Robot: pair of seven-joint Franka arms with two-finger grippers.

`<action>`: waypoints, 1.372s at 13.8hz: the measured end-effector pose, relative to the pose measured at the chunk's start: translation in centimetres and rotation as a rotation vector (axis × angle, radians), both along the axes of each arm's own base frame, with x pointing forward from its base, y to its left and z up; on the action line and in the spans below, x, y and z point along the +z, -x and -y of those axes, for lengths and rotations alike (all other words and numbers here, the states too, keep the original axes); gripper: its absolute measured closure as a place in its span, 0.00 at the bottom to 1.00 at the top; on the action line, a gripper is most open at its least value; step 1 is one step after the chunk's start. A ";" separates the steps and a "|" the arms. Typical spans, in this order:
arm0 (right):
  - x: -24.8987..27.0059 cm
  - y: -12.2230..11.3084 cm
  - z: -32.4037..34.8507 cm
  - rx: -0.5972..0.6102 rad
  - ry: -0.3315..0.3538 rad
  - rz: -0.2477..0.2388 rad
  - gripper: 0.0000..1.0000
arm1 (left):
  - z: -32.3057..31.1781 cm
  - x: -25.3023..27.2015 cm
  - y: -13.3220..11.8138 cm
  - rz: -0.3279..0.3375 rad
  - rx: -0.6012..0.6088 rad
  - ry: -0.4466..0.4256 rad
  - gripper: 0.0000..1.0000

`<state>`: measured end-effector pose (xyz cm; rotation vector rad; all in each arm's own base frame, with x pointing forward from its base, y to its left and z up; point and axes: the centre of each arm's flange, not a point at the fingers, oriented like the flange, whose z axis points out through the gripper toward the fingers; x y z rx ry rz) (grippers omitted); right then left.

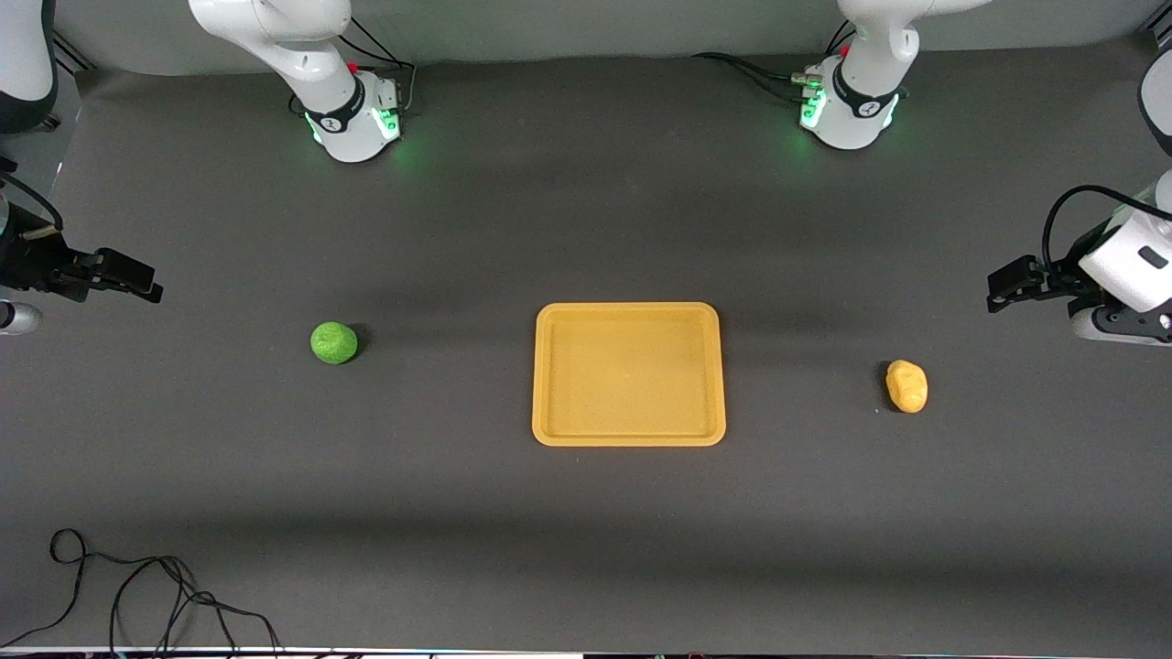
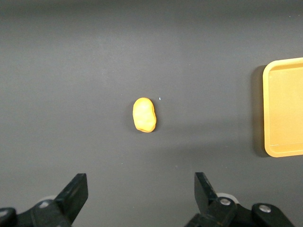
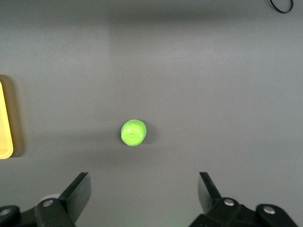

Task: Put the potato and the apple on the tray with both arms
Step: 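Move the left gripper toward the yellow potato, then lower the left gripper and grasp the yellow potato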

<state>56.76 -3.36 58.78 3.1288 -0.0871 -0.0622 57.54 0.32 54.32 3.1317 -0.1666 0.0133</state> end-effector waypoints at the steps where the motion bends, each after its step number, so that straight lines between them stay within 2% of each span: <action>1: 0.0 0.0 0.0 0.000 0.000 0.000 0.00 | 0.0 -0.1 0.0 -0.001 0.000 0.000 0.00; 6: -0.1 0.0 0.0 0.001 0.000 -0.001 0.00 | -0.2 -0.6 -0.2 -0.010 0.003 -0.001 0.00; 9: 0.1 -0.1 0.0 0.001 0.000 0.004 0.00 | -2.0 -3.0 -0.7 -0.031 0.030 0.002 0.00; 11: 0.3 -0.1 0.0 -0.001 0.000 0.008 0.00 | -2.6 -6.8 -1.4 -0.033 0.039 0.005 0.00; 14: 0.3 -0.1 0.0 0.000 0.000 0.008 0.00 | -2.9 -14.0 -2.7 -0.086 0.042 0.017 0.00; 19: 0.2 -0.2 0.0 0.000 0.000 0.005 0.00 | -3.7 -24.0 -4.7 -0.109 0.056 0.036 0.00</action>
